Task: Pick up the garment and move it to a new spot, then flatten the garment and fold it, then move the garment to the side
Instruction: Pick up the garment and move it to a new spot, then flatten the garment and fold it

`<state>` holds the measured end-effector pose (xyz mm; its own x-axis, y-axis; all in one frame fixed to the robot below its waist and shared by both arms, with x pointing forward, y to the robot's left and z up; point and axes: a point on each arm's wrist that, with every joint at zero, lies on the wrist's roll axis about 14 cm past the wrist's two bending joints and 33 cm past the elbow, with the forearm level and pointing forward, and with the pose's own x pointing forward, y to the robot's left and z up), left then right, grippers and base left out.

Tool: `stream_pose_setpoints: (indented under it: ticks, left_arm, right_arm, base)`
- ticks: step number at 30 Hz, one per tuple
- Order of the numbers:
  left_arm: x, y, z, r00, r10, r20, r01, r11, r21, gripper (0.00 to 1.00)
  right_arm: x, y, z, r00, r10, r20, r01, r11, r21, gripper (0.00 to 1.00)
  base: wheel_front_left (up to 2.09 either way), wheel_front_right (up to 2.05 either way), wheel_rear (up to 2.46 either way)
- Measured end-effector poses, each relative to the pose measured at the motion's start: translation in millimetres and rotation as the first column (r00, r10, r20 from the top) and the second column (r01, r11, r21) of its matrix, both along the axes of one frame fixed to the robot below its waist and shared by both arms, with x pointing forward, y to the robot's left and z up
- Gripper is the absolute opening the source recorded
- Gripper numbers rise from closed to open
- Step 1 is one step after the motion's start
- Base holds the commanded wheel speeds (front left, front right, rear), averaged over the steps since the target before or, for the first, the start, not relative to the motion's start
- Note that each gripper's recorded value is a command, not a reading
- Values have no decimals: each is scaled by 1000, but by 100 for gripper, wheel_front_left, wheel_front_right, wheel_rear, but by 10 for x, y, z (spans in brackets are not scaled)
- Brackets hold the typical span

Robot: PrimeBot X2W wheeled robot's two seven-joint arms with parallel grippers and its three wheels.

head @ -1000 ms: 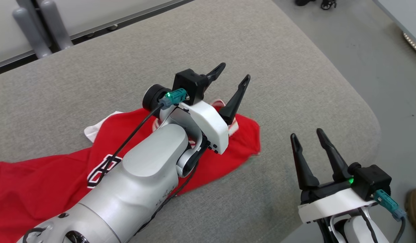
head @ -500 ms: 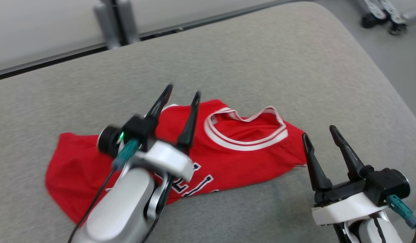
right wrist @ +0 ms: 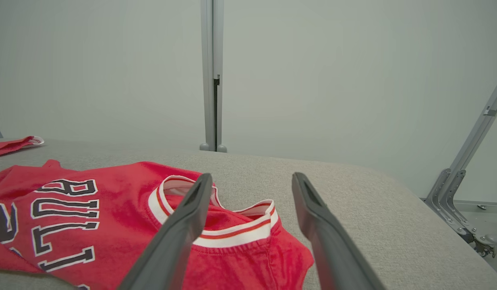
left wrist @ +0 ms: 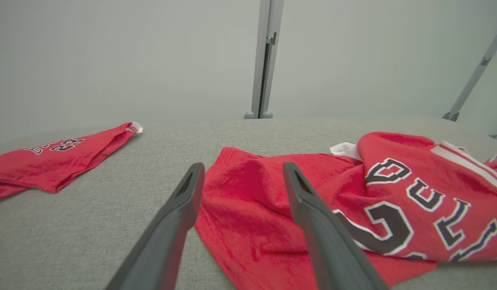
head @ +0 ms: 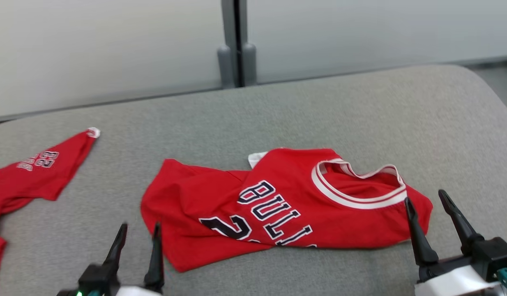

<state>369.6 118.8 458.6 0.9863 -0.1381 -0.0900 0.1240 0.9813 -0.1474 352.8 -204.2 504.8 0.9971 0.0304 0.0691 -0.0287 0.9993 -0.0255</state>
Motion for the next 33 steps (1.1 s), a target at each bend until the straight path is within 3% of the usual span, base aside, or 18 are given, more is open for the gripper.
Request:
stream_pose_setpoints:
  ticks: [7, 12, 28, 33]
  left_arm:
    - [-411, 465, -33, 992, 124, -7, -123, 992, 22, 100]
    - [-533, 591, -1, 988, 153, 9, -153, 988, 18, 100]
    - [-511, 557, 20, 992, 121, 26, -121, 993, 13, 100]
    - [-305, 146, 195, 996, -18, 86, 19, 1000, -15, 100]
  right_arm:
    - [-80, 69, 46, 1000, 21, 17, -21, 1000, 1, 100]
    - [-94, 130, 28, 999, 36, 13, -36, 999, 5, 100]
    - [-150, 150, -23, 999, 34, -1, -34, 999, 15, 100]
    - [-114, 151, -16, 999, 34, 0, -34, 999, 17, 100]
  base:
    - [0, 0, 0]
    - [0, 0, 0]
    - [0, 0, 0]
    - [0, 0, 0]
